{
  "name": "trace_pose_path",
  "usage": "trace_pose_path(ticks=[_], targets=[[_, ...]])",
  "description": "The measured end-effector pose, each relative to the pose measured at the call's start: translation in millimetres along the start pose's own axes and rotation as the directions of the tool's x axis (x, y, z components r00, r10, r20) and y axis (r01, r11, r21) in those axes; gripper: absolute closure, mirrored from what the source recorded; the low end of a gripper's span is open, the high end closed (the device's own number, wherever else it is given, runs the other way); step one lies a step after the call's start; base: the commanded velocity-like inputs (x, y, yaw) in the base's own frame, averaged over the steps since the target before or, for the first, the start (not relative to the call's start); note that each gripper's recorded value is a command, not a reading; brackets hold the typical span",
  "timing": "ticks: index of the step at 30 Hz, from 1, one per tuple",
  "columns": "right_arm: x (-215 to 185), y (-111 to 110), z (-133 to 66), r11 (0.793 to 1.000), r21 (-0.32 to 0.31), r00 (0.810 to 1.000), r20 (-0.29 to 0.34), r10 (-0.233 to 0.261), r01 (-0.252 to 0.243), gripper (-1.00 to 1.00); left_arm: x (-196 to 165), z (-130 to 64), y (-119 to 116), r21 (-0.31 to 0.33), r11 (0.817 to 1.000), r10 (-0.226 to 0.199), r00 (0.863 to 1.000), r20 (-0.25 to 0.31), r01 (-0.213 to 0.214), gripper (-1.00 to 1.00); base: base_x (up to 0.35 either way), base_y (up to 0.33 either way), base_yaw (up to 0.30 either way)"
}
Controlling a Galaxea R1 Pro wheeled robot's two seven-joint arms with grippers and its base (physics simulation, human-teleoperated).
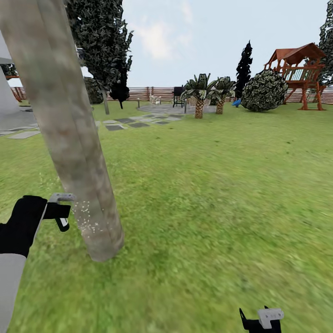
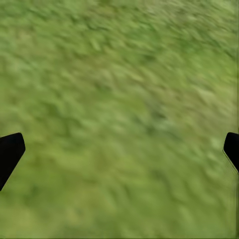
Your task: In the garden, pick up the pesticide atomizer on the floor and spray pesticide onto both trees until each tree trunk is fully covered.
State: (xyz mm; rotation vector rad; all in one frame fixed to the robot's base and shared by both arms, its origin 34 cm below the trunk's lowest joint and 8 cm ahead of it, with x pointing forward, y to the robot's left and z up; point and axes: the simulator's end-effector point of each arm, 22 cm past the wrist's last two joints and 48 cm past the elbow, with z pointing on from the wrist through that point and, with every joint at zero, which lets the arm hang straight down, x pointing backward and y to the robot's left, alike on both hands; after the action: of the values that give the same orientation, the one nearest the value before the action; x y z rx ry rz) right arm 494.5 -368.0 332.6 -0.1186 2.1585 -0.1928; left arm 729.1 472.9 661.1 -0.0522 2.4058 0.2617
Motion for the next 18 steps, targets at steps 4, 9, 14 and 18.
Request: trace_pose_path(ticks=[4, 9, 14, 18], targets=[[0.0, 0.1, 0.0, 1.0, 0.0, 1.0, 0.0, -0.001, 0.001, -1.0, -6.2, -5.0, -2.0, -0.001, 1.0, 0.006, 1.0, 0.022, -0.006, 1.0, 0.089, -0.25, 0.145], [-0.1, 0.2, 0.0, 1.0, -0.001, 1.0, 0.0, -0.001, 0.001, -1.0, -5.9, -5.3, -1.2, -0.001, 1.0, 0.003, 1.0, 0.023, -0.003, 1.0, -0.109, -0.269, 0.268], [0.1, 0.1, 0.0, 1.0, 0.0, 1.0, 0.0, 0.0, 0.0, -1.0, -5.9, -5.3, -1.5, -0.001, 1.0, 0.004, 1.0, 0.023, -0.004, 1.0, -0.068, -0.268, 0.256], [-0.4, -0.2, 0.1, 1.0, 0.0, 1.0, 0.001, -0.001, 0.001, -1.0, -5.9, -5.4, -1.3, -0.001, 1.0, 0.003, 1.0, 0.023, -0.003, 1.0, 0.125, -0.264, 0.048]])
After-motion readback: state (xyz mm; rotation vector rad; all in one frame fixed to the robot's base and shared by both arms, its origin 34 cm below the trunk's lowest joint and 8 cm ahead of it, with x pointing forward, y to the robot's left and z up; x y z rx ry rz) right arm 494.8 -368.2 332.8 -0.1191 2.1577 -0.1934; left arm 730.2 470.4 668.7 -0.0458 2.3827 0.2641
